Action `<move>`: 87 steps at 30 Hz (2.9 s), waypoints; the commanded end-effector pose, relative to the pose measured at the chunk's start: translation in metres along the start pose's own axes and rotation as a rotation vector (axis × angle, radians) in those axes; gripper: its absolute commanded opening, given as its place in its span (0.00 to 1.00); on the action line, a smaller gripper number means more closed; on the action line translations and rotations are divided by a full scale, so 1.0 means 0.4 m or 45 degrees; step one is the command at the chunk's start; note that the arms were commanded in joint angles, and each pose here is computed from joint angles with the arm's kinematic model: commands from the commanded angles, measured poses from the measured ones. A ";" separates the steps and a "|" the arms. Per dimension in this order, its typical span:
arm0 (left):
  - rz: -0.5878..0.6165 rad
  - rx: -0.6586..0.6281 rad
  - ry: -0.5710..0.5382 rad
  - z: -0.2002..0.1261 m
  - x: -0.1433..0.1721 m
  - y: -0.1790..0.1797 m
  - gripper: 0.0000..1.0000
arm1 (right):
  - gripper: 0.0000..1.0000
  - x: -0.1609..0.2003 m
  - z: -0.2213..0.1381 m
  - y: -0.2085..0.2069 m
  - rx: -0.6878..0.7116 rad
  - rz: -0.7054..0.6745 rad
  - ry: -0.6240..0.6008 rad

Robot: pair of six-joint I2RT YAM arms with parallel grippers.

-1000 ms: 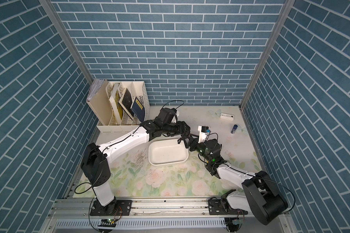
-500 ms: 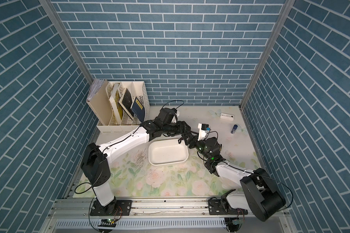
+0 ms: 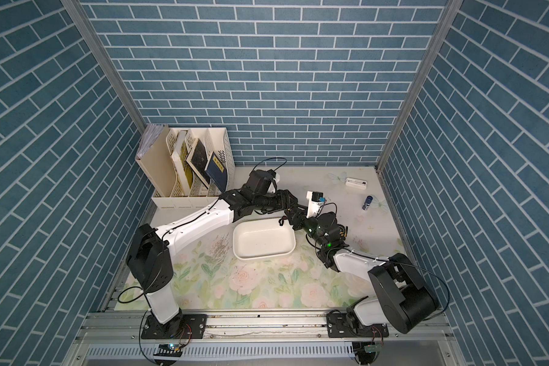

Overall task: Take the tape measure out of the storage box
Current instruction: Place the tape measure at the center of the board.

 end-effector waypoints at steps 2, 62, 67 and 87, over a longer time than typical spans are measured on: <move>0.038 0.097 -0.013 -0.045 -0.004 -0.058 0.00 | 0.22 -0.031 0.010 0.011 -0.008 -0.033 -0.049; 0.125 -0.360 -0.053 -0.113 -0.006 0.175 0.85 | 0.00 0.284 -0.263 -0.220 0.778 0.546 0.646; 0.125 -0.372 -0.042 -0.110 0.000 0.182 0.85 | 0.00 0.301 -0.266 -0.242 0.817 0.581 0.688; 0.125 -0.430 -0.027 -0.104 0.014 0.213 0.86 | 0.42 0.316 -0.289 -0.277 0.899 0.587 0.691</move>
Point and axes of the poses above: each gripper's point midway between its finger pads, its own z axis out along the fingers, its own y axis along the line the jaws close on, x = y × z, the point moved 1 cm from there along -z, back along the fingers, and after that the axes turned 5 degrees about z, right-handed, at the moved point
